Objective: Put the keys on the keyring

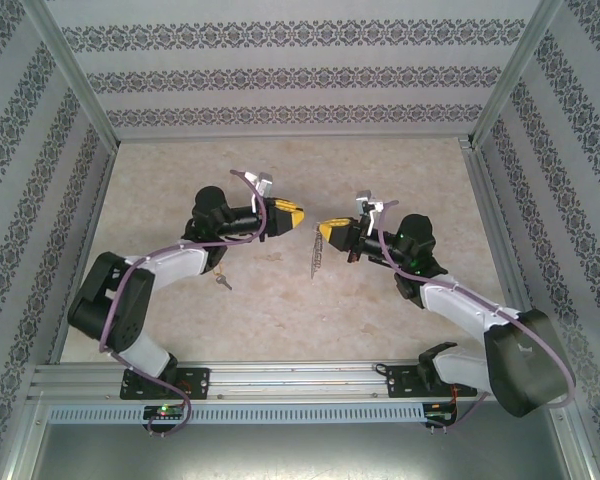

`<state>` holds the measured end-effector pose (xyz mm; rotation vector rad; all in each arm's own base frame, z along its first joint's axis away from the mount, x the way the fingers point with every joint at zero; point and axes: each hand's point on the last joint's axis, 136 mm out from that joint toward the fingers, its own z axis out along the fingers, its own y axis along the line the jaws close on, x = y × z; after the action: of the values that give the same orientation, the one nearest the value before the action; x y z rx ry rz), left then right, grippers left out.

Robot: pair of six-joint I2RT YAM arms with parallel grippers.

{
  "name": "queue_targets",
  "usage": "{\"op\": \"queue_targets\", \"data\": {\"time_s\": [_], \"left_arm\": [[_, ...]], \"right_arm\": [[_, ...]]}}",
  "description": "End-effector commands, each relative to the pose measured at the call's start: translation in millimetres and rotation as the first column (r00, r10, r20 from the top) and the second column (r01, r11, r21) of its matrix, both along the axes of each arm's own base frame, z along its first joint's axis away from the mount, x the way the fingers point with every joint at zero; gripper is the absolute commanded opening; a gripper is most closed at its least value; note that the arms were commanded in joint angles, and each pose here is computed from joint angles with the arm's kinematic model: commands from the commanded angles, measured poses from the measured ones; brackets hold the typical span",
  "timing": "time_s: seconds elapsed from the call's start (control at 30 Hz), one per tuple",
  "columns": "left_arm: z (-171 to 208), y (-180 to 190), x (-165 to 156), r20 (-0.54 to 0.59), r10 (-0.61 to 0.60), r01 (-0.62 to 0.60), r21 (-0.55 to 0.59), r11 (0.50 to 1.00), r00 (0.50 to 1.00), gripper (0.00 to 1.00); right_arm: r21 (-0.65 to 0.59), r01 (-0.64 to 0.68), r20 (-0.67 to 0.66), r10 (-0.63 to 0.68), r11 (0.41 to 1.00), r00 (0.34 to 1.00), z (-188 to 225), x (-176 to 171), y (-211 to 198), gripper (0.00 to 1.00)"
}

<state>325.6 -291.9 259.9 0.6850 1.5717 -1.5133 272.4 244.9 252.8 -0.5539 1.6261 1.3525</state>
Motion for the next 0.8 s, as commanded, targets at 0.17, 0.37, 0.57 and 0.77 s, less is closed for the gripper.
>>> {"op": "queue_targets", "data": {"time_s": [0.17, 0.37, 0.57, 0.77], "left_arm": [[18, -4, -14, 0.052, -0.045, 0.052, -0.140, 0.989, 0.998, 0.21], [16, -6, -20, 0.055, -0.050, 0.056, -0.129, 0.990, 0.997, 0.21], [16, -12, -24, 0.058, -0.065, 0.072, -0.128, 0.989, 0.996, 0.23], [16, -19, -27, 0.064, -0.086, 0.093, -0.122, 0.988, 0.994, 0.24]], "right_arm": [[0.065, 0.047, 0.050, -0.050, 0.997, 0.997, 16, 11, 1, 0.00], [0.070, 0.089, 0.043, -0.092, 0.994, 0.995, 16, 17, -2, 0.00], [0.071, 0.079, 0.041, -0.082, 0.994, 0.996, 18, 18, 3, 0.00], [0.072, 0.068, 0.044, -0.071, 0.995, 0.997, 20, 16, 8, 0.00]]}}
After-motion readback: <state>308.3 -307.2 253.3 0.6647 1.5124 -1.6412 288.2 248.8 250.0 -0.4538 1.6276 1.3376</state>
